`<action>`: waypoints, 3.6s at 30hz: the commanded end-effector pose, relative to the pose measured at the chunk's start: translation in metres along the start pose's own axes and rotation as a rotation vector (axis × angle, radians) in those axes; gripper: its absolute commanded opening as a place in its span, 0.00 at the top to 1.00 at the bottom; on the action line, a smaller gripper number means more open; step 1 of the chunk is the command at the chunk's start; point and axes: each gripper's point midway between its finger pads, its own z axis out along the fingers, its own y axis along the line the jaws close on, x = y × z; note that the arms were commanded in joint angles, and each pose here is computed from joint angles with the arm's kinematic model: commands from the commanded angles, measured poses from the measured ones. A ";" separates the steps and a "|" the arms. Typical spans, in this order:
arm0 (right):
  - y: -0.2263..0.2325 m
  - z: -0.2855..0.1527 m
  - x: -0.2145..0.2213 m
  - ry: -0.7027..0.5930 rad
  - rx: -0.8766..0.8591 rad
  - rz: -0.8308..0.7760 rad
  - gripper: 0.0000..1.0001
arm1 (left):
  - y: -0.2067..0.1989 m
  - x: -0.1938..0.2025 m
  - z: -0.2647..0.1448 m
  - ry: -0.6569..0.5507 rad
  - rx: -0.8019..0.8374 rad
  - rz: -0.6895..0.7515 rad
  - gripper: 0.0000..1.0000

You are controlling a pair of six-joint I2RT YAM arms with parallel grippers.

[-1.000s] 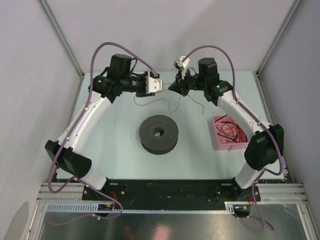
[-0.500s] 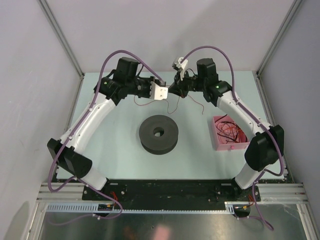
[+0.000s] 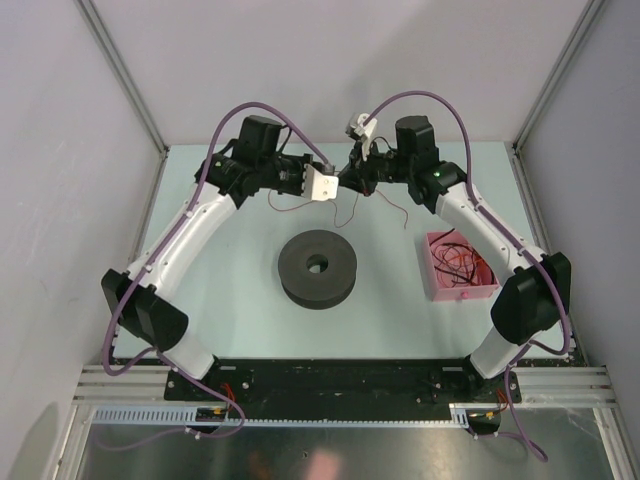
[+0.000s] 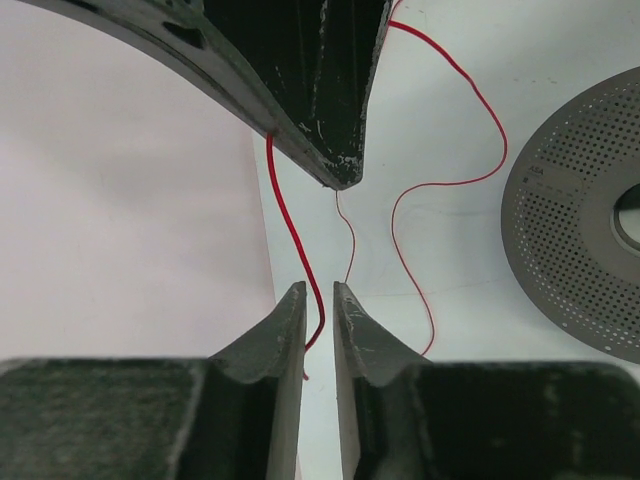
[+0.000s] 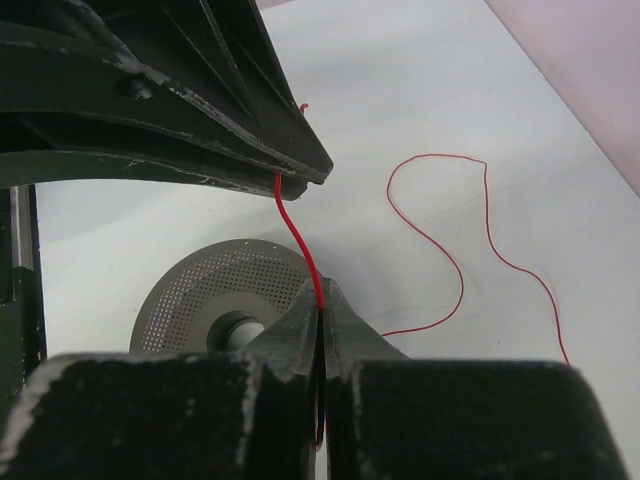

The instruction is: Wrap the cables

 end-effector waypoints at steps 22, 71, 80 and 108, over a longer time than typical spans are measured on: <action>0.003 -0.002 -0.020 -0.083 -0.042 0.018 1.00 | 0.025 -0.095 -0.061 -0.596 0.125 -0.469 1.00; 0.011 -0.007 -0.060 -0.270 -0.002 0.096 0.41 | 0.059 -0.047 -0.057 -0.950 -0.339 -1.517 1.00; 0.022 -0.004 -0.085 -0.318 0.077 -0.055 0.25 | 0.060 -0.046 -0.052 -0.948 -0.322 -1.535 1.00; 0.006 -0.003 -0.094 -0.284 0.345 -0.091 0.29 | 0.064 -0.044 -0.055 -0.945 -0.370 -1.505 1.00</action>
